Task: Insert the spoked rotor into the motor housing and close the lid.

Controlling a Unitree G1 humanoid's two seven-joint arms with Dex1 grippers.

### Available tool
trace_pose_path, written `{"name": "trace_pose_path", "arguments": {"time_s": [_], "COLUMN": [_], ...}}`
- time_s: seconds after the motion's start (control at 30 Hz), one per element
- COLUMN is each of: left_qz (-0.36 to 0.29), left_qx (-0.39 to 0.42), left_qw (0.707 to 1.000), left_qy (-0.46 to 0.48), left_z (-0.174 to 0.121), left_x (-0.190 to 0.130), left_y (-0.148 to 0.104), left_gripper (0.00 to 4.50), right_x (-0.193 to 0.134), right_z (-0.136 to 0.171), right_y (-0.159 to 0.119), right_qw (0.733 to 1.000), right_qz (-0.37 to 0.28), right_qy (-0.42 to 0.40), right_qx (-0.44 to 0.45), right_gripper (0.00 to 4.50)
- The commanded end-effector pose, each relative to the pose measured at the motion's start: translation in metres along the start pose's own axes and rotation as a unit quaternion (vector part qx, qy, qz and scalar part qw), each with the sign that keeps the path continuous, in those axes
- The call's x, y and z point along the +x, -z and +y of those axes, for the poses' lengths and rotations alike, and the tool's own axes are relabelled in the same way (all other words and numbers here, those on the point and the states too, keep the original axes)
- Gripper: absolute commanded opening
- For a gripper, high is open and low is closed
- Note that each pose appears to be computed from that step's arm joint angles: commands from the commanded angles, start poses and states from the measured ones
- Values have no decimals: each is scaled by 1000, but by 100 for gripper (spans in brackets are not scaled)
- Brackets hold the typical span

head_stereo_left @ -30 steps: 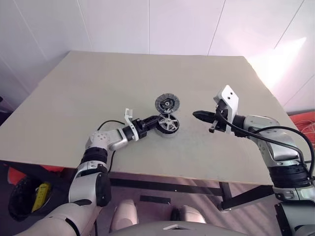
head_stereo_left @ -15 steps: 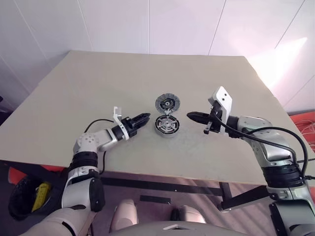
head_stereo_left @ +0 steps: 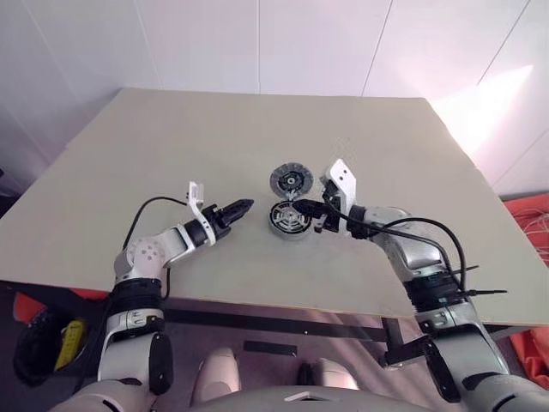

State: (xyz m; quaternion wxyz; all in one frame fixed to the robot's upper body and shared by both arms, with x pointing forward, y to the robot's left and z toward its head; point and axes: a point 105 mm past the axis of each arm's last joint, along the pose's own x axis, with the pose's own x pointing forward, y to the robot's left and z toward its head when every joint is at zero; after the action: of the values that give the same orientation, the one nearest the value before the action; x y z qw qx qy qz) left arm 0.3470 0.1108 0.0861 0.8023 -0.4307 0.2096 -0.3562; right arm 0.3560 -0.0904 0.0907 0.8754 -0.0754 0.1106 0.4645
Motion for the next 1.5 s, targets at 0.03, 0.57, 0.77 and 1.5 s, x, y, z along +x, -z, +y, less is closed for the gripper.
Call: {"name": "trace_pose_path", "arguments": {"time_s": [0.03,0.57,0.77,1.5], "left_qz": [-12,-42,-37,-47], "left_qx": [50,102,104,123], "left_qw": [999,994,994,991], "left_qy": [6,-17,-13,3], "left_z": [-14,-13,-13,-25], "left_x": [0,-3,3,-4], "left_y": [-12,-42,-37,-40], "left_gripper": [158,158,158,158], "right_x": [11,-6,-5,17], "right_z": [1,-12,-20,-11], "right_y": [4,-21,-47,-26], "right_qw": [1000,997,995,998], "right_qz": [-1,-19,-42,-47], "right_qy": [-1,14,19,4], "right_qx": [-6,-69,-86,-47], "right_gripper": [0,0,0,0]}}
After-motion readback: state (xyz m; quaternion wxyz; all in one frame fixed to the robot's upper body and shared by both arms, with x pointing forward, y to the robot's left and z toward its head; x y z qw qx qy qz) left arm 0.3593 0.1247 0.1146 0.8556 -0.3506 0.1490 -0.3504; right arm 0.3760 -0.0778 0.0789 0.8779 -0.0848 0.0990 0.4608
